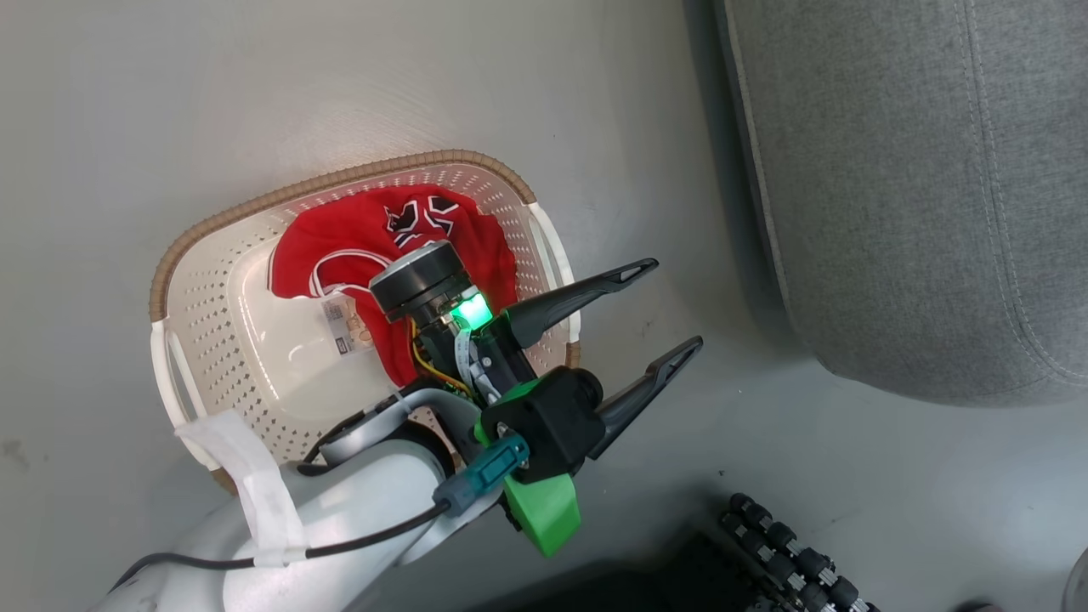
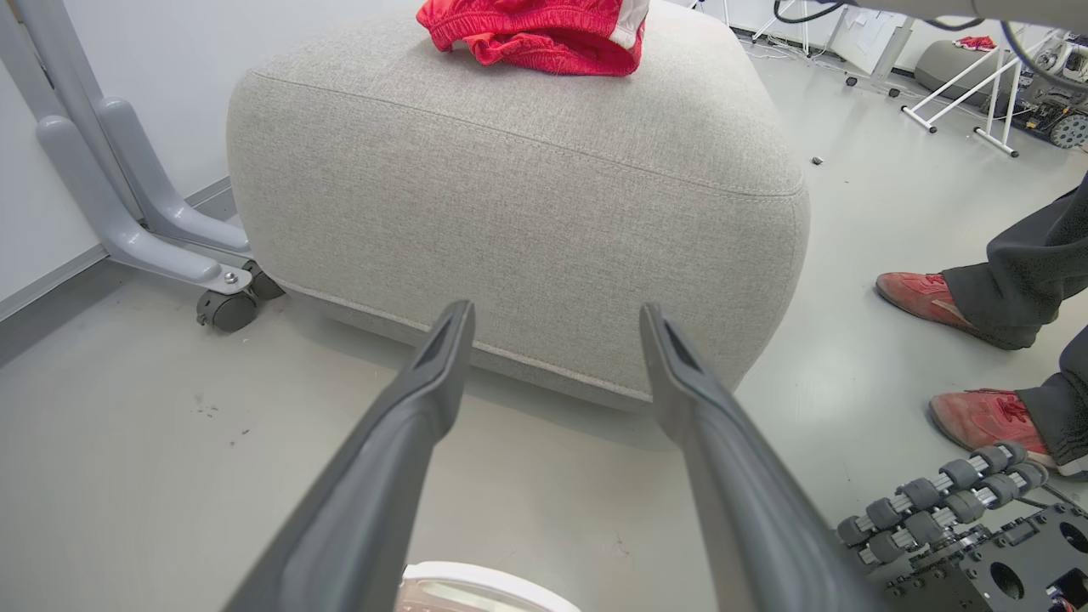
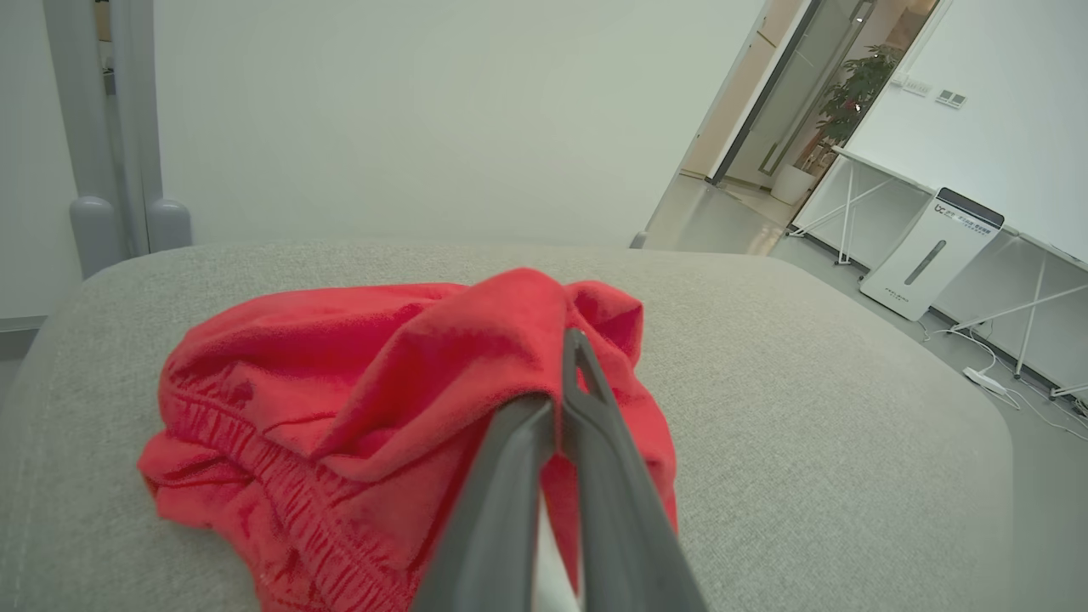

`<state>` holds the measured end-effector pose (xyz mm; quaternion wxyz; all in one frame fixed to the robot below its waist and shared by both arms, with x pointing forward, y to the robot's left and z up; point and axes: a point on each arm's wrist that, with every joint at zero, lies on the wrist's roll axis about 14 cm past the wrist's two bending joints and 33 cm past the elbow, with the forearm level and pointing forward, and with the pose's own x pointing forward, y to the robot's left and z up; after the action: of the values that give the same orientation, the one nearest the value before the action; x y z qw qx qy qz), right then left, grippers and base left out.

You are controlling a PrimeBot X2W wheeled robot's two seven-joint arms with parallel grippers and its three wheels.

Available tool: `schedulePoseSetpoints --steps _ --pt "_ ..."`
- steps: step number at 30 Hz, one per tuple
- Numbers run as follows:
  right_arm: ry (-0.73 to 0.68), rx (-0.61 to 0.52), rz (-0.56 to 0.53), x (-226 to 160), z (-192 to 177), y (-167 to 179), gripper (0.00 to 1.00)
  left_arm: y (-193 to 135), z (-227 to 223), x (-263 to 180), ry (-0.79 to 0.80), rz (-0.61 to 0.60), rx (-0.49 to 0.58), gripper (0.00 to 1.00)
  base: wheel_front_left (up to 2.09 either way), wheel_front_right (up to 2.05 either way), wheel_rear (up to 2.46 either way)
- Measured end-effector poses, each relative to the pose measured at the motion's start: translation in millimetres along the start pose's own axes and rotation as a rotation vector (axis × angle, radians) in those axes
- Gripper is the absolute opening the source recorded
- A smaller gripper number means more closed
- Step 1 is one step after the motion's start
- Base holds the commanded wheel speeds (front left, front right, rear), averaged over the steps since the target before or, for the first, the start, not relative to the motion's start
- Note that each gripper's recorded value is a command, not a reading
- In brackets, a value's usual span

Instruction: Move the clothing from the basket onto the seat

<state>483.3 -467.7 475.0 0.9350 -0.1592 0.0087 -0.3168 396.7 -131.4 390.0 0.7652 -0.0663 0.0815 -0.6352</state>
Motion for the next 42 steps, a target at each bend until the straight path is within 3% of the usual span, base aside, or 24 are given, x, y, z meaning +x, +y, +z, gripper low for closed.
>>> schedulePoseSetpoints --steps 7,14,22,32,37,42 --pt "0.032 0.048 -0.051 -35 -8 -15 1.0 -2 12 1 -0.026 0.019 0.015 1.0 0.0 0.0 0.0" --pt "0.079 0.077 0.068 -76 -11 12 1.0 1 30 -4 -0.094 0.123 0.0 1.0 0.0 0.0 0.0" --pt "0.092 0.189 0.323 -127 5 82 1.0 22 38 -36 -0.101 0.407 0.012 1.0 0.0 0.0 0.0" --pt "0.058 0.361 0.669 -210 52 169 1.0 38 83 -119 -0.212 0.817 -0.011 1.0 0.0 0.0 0.0" --pt "-0.015 0.45 0.729 -234 88 175 1.0 29 102 -169 -0.283 0.99 0.0 1.0 0.0 0.0 0.0" --pt "-0.128 0.496 0.761 -255 127 165 1.0 9 122 -219 -0.338 1.123 0.084 1.0 0.0 0.0 0.0"
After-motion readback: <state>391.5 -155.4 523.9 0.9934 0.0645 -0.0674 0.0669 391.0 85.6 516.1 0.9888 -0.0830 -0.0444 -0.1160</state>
